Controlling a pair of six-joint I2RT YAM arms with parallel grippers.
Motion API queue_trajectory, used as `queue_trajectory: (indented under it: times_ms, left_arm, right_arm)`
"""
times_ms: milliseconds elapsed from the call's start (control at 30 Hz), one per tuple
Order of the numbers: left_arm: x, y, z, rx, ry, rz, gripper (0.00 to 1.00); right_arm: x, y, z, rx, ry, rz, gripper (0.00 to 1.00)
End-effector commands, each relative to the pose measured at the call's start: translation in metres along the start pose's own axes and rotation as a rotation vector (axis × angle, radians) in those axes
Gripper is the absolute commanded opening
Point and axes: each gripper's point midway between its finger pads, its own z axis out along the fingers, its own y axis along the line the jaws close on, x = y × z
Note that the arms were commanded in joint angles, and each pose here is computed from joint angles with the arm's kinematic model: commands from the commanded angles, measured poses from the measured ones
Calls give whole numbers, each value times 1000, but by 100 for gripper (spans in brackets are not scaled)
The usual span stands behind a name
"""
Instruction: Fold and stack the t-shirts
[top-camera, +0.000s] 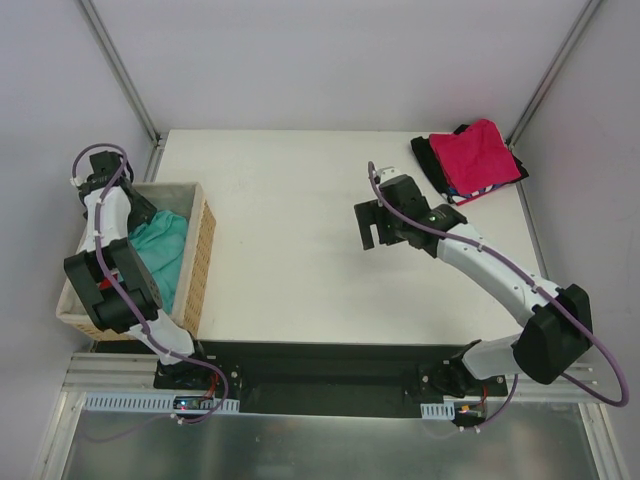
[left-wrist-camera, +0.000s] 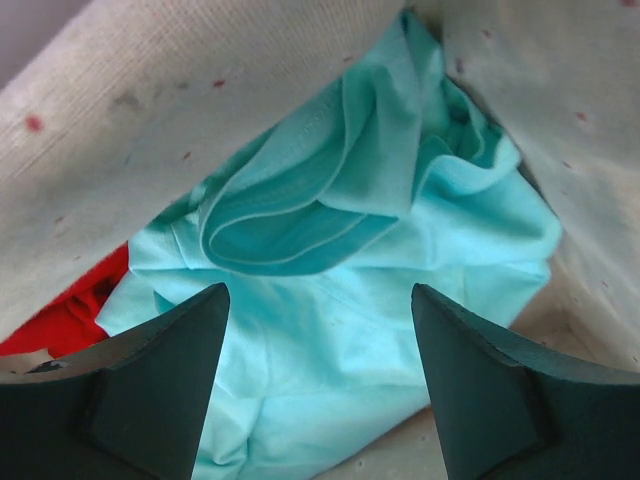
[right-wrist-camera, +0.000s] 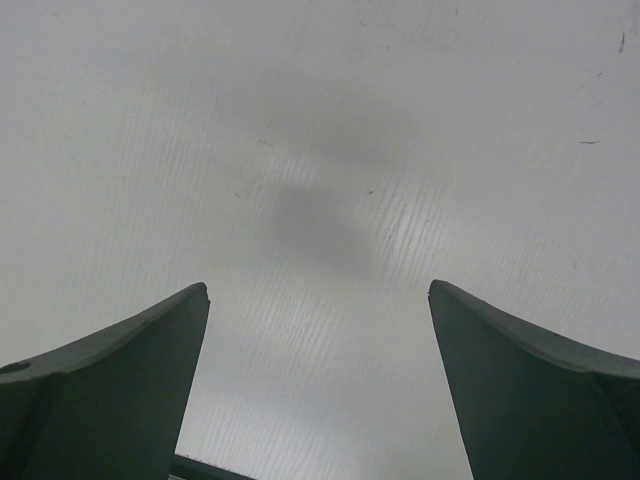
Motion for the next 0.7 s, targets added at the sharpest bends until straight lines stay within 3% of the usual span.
queue_trajectory:
  times_ms: [0, 367, 400, 467, 533, 567, 600, 667]
  left_arm:
    - [-3, 9, 16, -72, -1, -9, 74]
    - [3, 0, 45, -74, 38, 16, 74]
    - [4, 0, 48, -76, 41, 21, 70]
    - [3, 0, 50, -81, 38, 26, 49]
    - [4, 0, 53, -89, 44, 27, 26]
    - [5, 1, 54, -91, 46, 26, 8]
    - [7, -1, 55, -92, 48, 30, 2]
    - [9, -1, 56, -98, 50, 39, 0]
  right_arm:
    - [-4, 2, -12, -15, -45, -11, 96]
    - [1, -1, -20, -19, -61, -9, 97]
    - [1, -1, -21, -19, -61, -11, 97]
    - [1, -1, -22, -23, -66, -10, 97]
    - [1, -1, -22, -24, -69, -8, 97]
    - [1, 0, -23, -28, -71, -8, 96]
    - [2, -1, -22, -26, -69, -7, 96]
    - [4, 0, -22, -29, -67, -8, 96]
